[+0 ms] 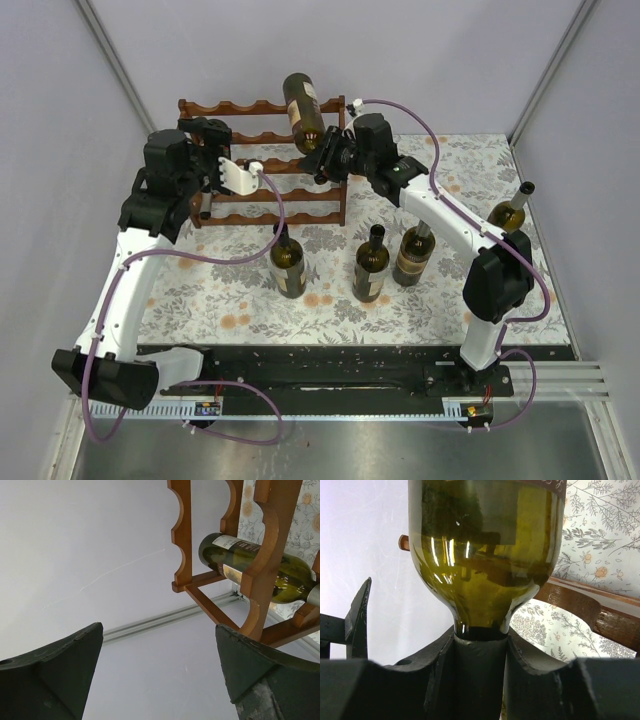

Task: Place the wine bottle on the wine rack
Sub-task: Place the wine bottle in the wine rack.

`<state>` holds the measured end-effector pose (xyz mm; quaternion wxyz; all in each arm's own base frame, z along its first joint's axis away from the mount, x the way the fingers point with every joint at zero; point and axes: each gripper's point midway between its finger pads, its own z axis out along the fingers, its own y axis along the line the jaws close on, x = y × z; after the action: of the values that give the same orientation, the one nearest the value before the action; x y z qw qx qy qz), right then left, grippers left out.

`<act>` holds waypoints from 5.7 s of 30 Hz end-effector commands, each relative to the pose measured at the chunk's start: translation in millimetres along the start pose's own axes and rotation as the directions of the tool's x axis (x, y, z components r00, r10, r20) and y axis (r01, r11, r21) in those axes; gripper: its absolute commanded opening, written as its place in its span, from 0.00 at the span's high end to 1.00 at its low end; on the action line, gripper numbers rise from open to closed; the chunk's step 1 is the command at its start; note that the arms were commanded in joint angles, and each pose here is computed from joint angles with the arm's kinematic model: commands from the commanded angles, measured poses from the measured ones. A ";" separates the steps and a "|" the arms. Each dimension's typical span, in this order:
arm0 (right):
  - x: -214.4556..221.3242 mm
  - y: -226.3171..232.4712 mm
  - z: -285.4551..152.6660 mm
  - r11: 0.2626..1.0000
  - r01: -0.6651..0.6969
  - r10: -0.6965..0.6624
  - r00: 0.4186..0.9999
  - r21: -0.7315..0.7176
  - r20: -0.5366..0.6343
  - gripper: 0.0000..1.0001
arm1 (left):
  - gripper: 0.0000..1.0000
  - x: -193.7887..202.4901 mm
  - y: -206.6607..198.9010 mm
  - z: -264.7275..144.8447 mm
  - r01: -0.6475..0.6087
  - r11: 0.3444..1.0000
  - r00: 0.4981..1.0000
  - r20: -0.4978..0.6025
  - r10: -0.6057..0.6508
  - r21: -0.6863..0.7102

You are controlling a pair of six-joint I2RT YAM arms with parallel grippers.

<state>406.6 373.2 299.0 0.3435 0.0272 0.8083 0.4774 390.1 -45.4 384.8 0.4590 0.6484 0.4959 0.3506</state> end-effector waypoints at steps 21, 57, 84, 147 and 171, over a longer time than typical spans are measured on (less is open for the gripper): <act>-51.8 108.2 -55.4 0.925 0.070 0.027 0.968 -0.374 0.249 1.00 | 0.04 17.9 24.7 18.5 0.094 0.994 0.988 -0.118 -0.100 -0.059; -37.6 70.0 -42.6 0.913 -0.057 0.211 0.912 -0.403 0.351 1.00 | 0.06 23.8 -2.0 48.9 0.072 0.997 0.982 -0.177 -0.068 0.020; -30.8 55.0 -23.4 0.913 -0.176 0.285 0.920 -0.367 0.269 1.00 | 0.07 19.4 -8.7 54.9 0.062 0.997 0.983 -0.174 -0.054 0.040; -28.9 1.8 17.0 0.812 -0.552 0.575 0.812 -0.188 0.102 0.92 | 0.10 26.2 -20.1 59.9 0.042 0.996 0.976 -0.216 -0.025 0.075; 20.7 -44.5 20.3 0.825 -0.562 0.565 0.822 -0.054 0.075 0.60 | 0.10 25.2 -24.4 57.1 0.041 0.996 0.975 -0.221 -0.022 0.081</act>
<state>419.3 374.0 306.4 0.2592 0.2449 0.6989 0.6200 441.8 -36.0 321.5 0.3579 0.6401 0.5734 0.3652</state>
